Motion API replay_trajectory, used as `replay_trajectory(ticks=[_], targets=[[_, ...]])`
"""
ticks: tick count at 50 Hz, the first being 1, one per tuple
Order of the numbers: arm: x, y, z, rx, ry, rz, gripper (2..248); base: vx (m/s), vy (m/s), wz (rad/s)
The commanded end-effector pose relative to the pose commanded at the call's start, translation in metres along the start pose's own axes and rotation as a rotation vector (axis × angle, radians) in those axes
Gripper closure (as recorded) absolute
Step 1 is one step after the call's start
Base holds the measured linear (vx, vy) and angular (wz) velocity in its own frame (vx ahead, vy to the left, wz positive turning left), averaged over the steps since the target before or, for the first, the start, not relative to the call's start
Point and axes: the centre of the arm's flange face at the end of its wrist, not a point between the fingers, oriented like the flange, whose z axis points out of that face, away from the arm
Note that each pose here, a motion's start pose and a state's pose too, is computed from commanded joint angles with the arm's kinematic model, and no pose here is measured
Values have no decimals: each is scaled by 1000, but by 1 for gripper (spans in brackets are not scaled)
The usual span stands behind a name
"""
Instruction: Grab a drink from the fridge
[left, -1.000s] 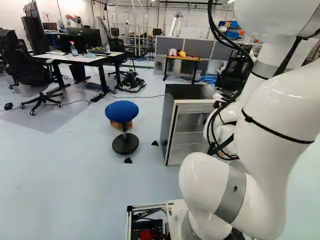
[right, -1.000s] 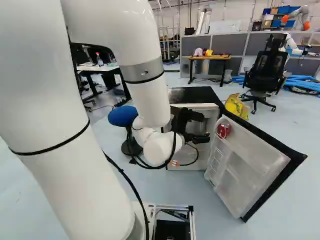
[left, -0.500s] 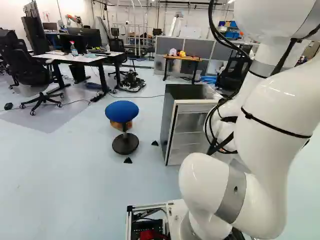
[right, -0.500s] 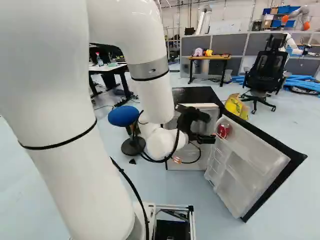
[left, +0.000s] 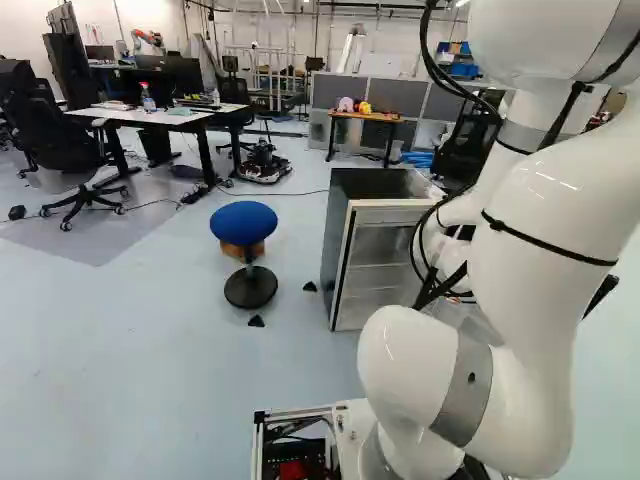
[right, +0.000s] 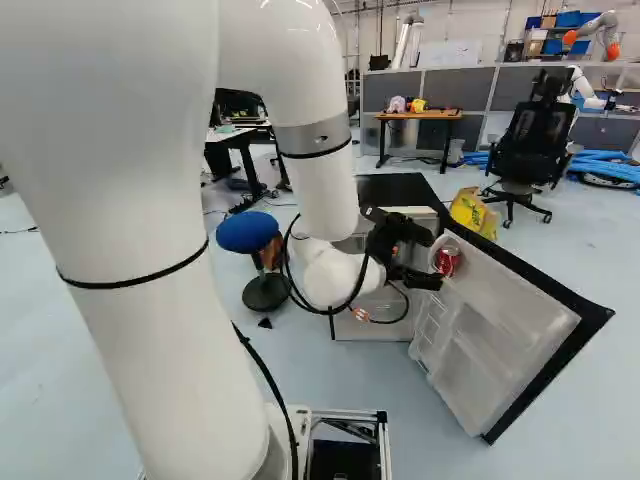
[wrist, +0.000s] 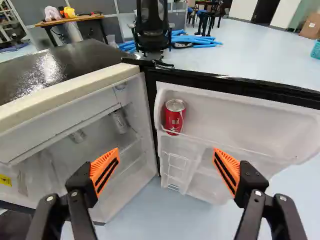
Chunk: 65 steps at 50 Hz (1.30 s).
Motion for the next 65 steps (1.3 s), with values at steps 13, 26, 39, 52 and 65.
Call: replay_trajectory(ticks=[13,26,39,52,65], targets=[[4,3,14,-30,-15,22,3,0,0,0],[8,4,28,-46,-30,34,3,0,0,0],[12,8,40,-55,-24,39,3,0,0,0],[16,14,48,-69,-19,46,3,0,0,0],[19,19,57,-70,-14,44,3,0,0,0]])
